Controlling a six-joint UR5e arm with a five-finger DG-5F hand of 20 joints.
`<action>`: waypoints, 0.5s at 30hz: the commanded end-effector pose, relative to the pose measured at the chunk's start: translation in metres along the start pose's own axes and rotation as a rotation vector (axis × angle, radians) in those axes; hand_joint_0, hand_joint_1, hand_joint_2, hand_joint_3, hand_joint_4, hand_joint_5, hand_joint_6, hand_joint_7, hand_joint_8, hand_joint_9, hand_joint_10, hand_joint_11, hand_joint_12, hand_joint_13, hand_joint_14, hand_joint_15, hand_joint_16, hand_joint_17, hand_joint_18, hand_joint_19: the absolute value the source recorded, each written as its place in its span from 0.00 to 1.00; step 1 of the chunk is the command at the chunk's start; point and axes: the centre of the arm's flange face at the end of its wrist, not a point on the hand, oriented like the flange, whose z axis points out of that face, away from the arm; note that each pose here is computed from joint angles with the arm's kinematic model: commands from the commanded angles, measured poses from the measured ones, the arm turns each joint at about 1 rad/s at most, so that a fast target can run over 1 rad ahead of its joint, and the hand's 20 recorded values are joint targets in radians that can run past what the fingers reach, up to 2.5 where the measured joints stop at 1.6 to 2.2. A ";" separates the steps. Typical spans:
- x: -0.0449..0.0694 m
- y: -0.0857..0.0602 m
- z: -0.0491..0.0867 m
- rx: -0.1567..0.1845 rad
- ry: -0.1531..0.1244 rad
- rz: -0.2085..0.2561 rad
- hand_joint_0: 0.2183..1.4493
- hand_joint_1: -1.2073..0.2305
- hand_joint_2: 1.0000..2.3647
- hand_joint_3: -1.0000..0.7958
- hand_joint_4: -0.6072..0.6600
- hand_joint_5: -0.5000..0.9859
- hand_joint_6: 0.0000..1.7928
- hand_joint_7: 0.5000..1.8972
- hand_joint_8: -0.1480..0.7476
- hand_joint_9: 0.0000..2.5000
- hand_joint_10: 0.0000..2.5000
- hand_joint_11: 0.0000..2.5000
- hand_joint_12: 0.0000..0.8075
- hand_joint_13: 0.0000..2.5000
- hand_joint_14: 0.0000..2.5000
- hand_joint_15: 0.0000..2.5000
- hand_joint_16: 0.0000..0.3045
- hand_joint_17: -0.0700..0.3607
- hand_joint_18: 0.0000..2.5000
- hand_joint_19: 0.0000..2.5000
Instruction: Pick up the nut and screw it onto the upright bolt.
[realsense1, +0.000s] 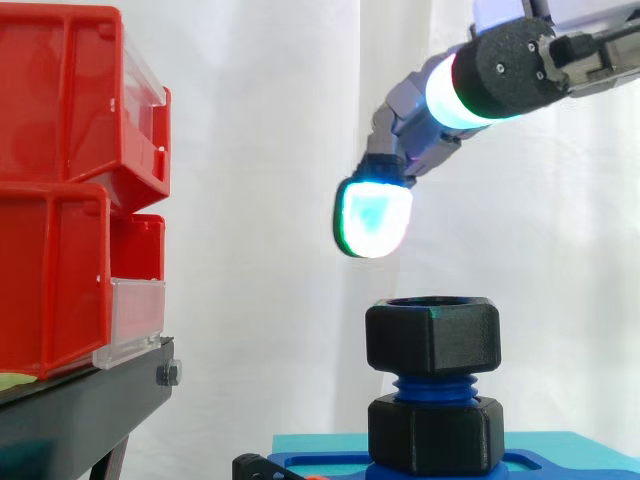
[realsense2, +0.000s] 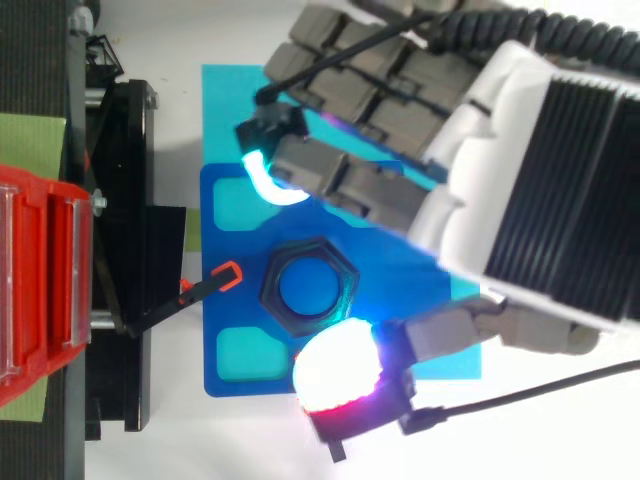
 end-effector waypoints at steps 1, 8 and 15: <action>0.012 0.010 0.013 -0.015 -0.030 0.015 0.20 0.74 0.00 0.28 0.59 0.22 0.28 0.09 0.40 0.14 0.00 0.00 0.40 0.14 0.00 0.00 0.13 0.36 0.00 0.00; 0.035 0.026 0.024 -0.062 -0.016 0.068 0.20 0.75 0.00 0.28 0.57 0.22 0.28 0.07 0.38 0.13 0.00 0.00 0.40 0.13 0.00 0.00 0.13 0.36 0.00 0.00; 0.037 0.030 0.023 -0.076 -0.007 0.068 0.20 0.75 0.00 0.28 0.57 0.23 0.28 0.09 0.38 0.12 0.00 0.00 0.41 0.13 0.00 0.00 0.13 0.36 0.00 0.00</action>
